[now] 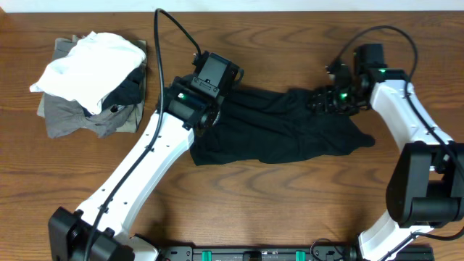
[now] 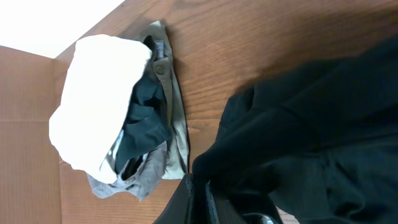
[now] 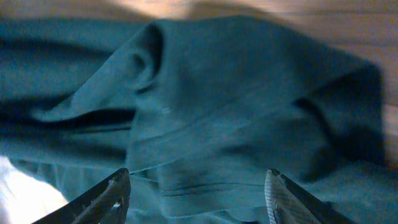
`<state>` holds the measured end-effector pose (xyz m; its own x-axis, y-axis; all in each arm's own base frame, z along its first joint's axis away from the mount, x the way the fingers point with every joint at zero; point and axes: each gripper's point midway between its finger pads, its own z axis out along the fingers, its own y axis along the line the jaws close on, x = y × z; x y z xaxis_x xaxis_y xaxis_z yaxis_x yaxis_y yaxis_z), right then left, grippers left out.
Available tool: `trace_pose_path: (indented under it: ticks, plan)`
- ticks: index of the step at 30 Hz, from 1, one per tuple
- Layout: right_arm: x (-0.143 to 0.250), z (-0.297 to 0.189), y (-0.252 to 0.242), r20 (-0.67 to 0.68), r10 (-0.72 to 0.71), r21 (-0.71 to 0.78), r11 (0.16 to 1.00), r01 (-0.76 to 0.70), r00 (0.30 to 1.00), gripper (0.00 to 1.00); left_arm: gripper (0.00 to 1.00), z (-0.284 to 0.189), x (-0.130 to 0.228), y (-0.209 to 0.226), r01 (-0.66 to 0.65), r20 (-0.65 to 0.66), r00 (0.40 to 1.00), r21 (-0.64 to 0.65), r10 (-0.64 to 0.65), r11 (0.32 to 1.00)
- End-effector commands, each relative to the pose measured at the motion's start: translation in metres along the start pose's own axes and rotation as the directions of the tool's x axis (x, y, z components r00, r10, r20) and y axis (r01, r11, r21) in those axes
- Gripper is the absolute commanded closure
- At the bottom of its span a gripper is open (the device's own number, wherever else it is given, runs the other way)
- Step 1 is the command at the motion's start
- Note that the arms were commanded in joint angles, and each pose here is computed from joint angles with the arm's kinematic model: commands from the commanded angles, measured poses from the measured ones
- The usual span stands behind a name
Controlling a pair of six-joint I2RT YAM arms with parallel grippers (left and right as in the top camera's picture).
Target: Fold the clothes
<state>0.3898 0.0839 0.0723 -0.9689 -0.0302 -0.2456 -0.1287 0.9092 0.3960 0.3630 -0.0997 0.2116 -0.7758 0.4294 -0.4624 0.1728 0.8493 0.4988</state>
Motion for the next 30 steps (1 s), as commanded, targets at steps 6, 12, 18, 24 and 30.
trace_pose_path:
  ticks: [6, 12, 18, 24, 30]
  plan:
    - [0.013, 0.028, 0.015, -0.076, -0.109, 0.15, 0.981, 0.12, 0.991, 0.35, 0.94, -0.023, -0.01, 0.023, 0.09, 0.073, 0.993, -0.027, -0.087, 0.996]
    - [0.022, 0.063, 0.028, -0.128, -0.155, 0.124, 0.978, 0.17, 0.98, 0.49, 0.94, -0.03, -0.018, 0.017, 0.116, 0.111, 0.987, 0.038, -0.119, 0.993]
    - [0.016, 0.044, -0.024, -0.091, -0.037, 0.432, 0.899, 0.073, 0.995, 0.99, 0.94, -0.03, -0.013, 0.019, 0.101, 0.096, 0.99, 0.025, -0.103, 0.995]
    - [-0.009, -0.016, -0.088, 0.088, 0.07, 0.575, 0.811, -0.107, 0.994, 0.99, 0.94, -0.036, -0.01, 0.03, 0.109, 0.102, 0.989, -0.015, -0.106, 0.994]
    - [-0.03, -0.018, -0.082, 0.14, 0.024, 0.265, 0.962, -0.061, 0.99, 0.92, 0.94, -0.044, -0.01, 0.04, 0.111, 0.123, 0.987, -0.037, -0.106, 0.993]
